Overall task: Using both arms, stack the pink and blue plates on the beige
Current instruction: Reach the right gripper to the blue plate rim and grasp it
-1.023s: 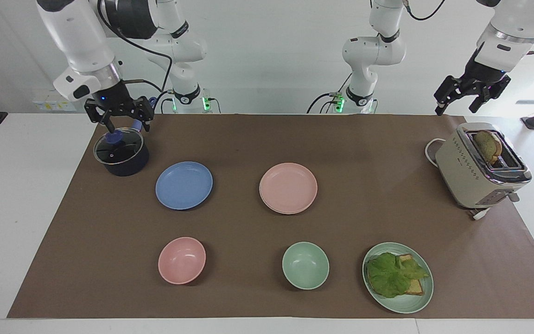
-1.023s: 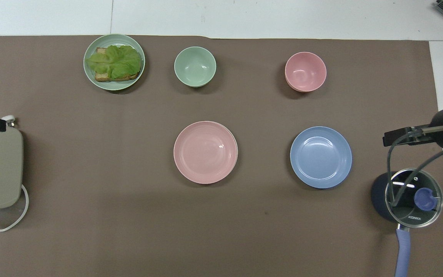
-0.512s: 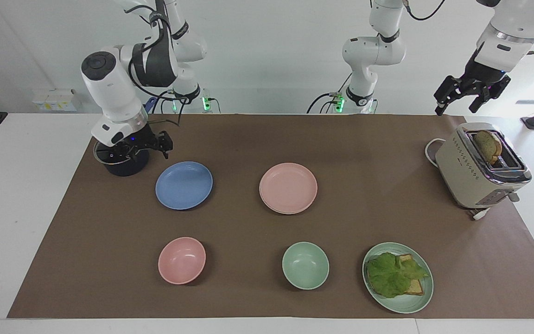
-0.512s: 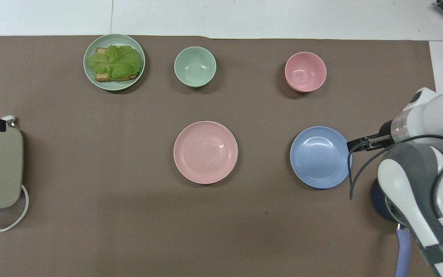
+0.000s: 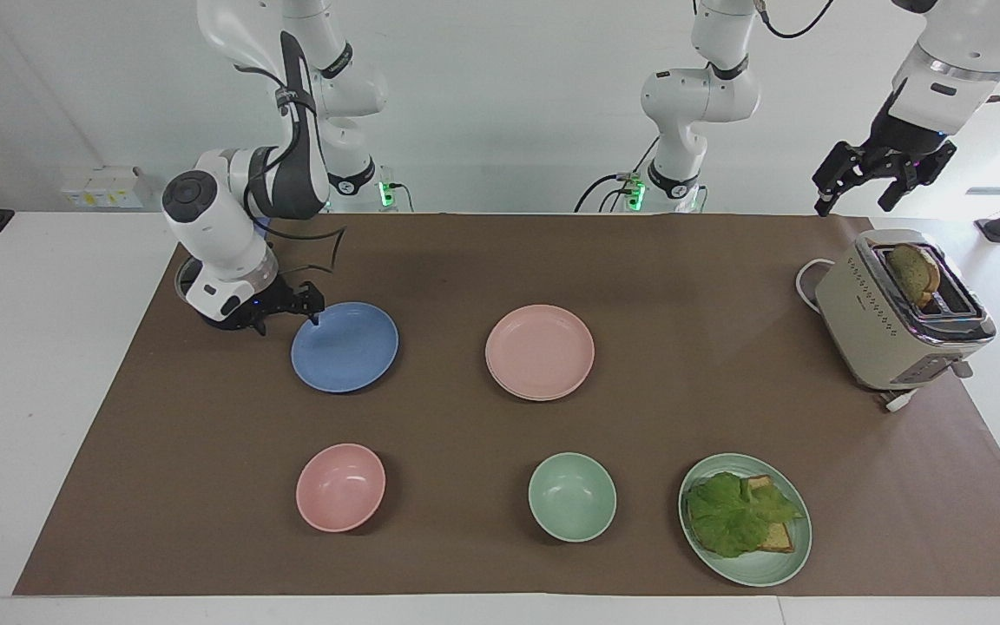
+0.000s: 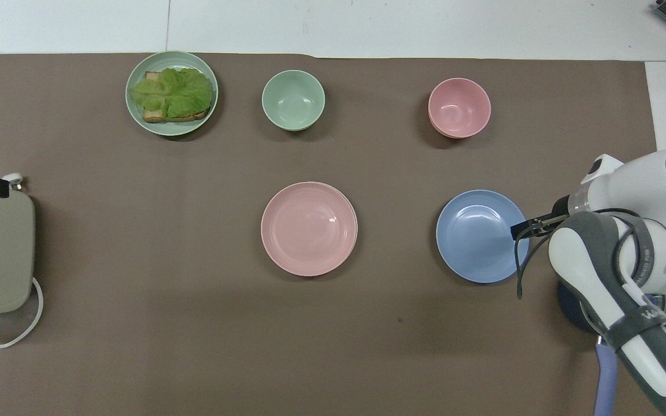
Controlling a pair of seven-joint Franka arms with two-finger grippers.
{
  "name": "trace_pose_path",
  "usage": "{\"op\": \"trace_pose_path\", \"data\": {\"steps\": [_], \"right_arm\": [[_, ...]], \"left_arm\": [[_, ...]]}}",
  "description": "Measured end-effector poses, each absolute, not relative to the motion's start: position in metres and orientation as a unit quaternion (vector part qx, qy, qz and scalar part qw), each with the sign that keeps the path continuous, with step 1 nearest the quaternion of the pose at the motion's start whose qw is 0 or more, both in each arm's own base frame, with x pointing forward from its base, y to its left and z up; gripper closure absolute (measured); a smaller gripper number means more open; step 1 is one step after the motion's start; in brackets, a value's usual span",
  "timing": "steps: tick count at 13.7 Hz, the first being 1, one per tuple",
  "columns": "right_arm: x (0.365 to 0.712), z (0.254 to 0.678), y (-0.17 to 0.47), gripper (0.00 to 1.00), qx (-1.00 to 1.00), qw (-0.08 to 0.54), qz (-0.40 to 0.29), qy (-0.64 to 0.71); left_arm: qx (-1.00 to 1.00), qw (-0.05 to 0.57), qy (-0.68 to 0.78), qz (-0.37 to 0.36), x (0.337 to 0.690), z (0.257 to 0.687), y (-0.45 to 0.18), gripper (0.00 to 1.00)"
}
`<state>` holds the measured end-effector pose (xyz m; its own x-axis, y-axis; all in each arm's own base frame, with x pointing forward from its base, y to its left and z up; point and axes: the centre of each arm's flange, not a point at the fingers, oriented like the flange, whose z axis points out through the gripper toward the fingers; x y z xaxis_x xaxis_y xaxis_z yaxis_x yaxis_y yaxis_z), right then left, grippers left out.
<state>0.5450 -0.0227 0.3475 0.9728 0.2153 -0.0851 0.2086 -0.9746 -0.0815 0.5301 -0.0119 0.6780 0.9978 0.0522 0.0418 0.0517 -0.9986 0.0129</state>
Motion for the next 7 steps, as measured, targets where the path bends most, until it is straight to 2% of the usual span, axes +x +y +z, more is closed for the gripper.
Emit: {"op": "trace_pose_path", "data": {"steps": [4, 7], "right_arm": [[0.542, 0.305, -0.025, 0.0, -0.99, 0.036, 0.054, -0.128], [0.54, 0.3, -0.028, 0.0, -0.99, 0.037, 0.058, -0.127]], "left_arm": [[0.999, 0.006, 0.026, 0.021, 0.53, 0.678, -0.012, 0.0], [0.999, 0.006, 0.026, 0.021, 0.53, 0.678, -0.012, 0.0]]}}
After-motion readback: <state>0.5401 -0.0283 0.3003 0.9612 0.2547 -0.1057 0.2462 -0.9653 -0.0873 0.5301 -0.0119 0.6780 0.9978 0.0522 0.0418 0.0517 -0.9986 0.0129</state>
